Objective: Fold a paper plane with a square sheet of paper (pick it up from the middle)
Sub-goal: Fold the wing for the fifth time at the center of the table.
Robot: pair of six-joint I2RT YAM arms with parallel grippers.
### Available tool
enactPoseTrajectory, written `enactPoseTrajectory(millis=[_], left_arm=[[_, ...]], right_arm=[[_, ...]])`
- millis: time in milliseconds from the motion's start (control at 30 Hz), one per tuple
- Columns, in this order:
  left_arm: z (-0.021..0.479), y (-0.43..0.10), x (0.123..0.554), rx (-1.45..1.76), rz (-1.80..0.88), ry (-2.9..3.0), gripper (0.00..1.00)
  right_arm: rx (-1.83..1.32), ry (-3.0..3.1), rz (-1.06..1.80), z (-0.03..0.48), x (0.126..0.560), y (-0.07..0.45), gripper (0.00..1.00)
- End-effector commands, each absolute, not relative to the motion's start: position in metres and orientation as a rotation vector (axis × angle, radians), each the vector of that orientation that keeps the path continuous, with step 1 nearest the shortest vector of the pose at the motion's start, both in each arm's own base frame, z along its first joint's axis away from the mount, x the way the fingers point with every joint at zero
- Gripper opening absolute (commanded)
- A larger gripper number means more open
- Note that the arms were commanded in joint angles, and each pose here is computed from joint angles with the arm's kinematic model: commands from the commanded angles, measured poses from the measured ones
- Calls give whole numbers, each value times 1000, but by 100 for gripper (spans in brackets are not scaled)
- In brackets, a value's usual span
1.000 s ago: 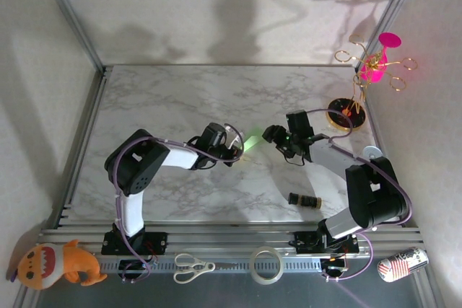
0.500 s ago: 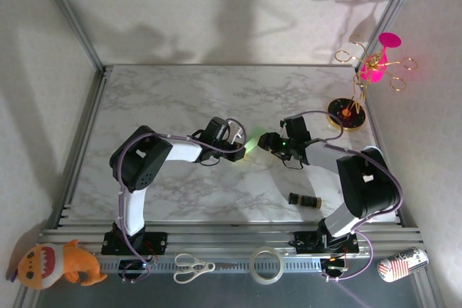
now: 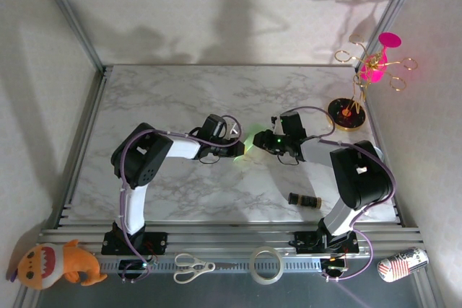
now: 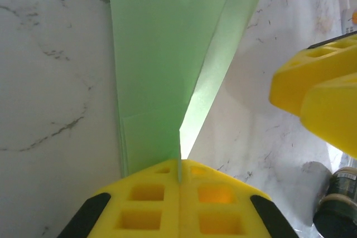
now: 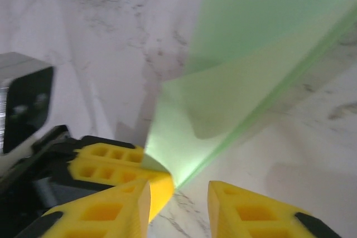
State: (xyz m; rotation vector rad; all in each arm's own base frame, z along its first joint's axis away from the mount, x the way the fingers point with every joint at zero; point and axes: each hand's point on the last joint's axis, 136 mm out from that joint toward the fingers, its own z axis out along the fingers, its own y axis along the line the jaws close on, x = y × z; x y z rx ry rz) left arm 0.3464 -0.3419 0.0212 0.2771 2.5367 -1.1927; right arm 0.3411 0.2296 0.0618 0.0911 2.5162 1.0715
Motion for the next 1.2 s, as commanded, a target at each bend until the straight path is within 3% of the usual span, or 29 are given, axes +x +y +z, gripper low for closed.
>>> enactPoseTrajectory(millis=[0,133,533,833,1167], left_arm=[[-20,-327,336,153,-1128,2688,0],[-24,-326,335,128,-1128,2705,0],[-31,-322,329,134,-1110,2735,0],[-41,-316,321,166,-1076,2768,9],[-49,-312,315,168,-1050,2795,11]], right_arm=[[13,2440,1198,74,345,248,28],[10,2438,1229,69,348,253,23],[-14,2446,1272,58,358,263,22],[3,2483,1264,47,362,264,22],[25,2533,1246,35,360,263,21]])
